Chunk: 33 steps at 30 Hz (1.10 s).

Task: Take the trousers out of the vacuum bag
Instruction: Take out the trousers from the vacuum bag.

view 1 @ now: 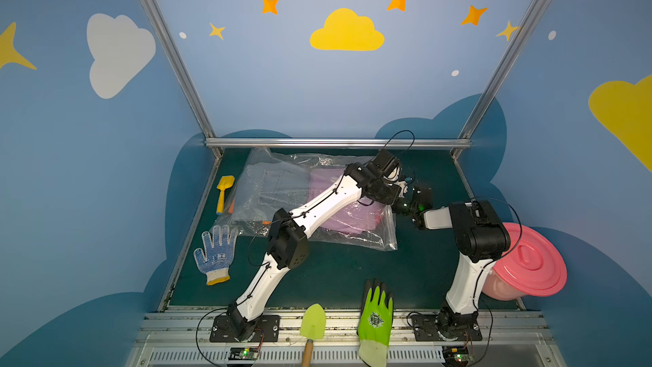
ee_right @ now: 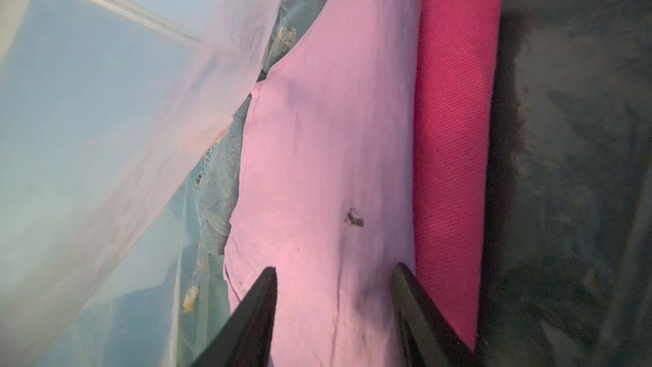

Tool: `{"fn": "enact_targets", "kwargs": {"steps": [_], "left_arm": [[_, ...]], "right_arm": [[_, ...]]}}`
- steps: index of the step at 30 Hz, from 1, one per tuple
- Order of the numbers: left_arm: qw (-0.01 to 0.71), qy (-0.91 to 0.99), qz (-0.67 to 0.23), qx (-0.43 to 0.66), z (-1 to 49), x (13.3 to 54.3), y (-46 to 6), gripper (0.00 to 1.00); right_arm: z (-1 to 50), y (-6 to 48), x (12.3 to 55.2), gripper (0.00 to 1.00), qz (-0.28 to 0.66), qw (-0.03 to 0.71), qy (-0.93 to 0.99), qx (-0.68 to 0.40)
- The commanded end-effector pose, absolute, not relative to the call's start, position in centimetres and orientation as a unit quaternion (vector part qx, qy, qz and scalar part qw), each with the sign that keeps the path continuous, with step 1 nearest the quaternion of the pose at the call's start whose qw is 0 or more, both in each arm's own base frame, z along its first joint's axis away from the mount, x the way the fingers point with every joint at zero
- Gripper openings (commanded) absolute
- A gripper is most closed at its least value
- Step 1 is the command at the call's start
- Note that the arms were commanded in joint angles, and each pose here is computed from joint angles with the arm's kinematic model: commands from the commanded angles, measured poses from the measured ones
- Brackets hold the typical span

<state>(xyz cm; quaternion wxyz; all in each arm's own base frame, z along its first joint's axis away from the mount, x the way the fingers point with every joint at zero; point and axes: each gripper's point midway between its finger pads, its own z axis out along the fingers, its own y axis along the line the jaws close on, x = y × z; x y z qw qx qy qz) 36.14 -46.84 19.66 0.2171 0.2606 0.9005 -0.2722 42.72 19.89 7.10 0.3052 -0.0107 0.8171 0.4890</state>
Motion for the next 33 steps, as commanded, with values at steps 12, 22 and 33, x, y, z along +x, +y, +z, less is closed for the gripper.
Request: {"fn": "enact_targets", "kwargs": {"steps": [12,22,33], "left_arm": [[0.227,0.878,-0.305,0.291,22.4,34.4,-48.3,0.05],[0.227,0.877,-0.306,0.292,22.5,34.3,-48.2,0.05],[0.226,0.877,-0.306,0.293,22.5,34.3,-48.2,0.05]], "right_arm": [[6.7,19.8,43.2,0.6,0.454,0.326,0.829,-0.029],[6.7,20.6,43.7,0.6,0.464,0.319,0.826,-0.038],[6.0,22.2,42.8,0.58,0.475,0.297,0.826,-0.057]]}}
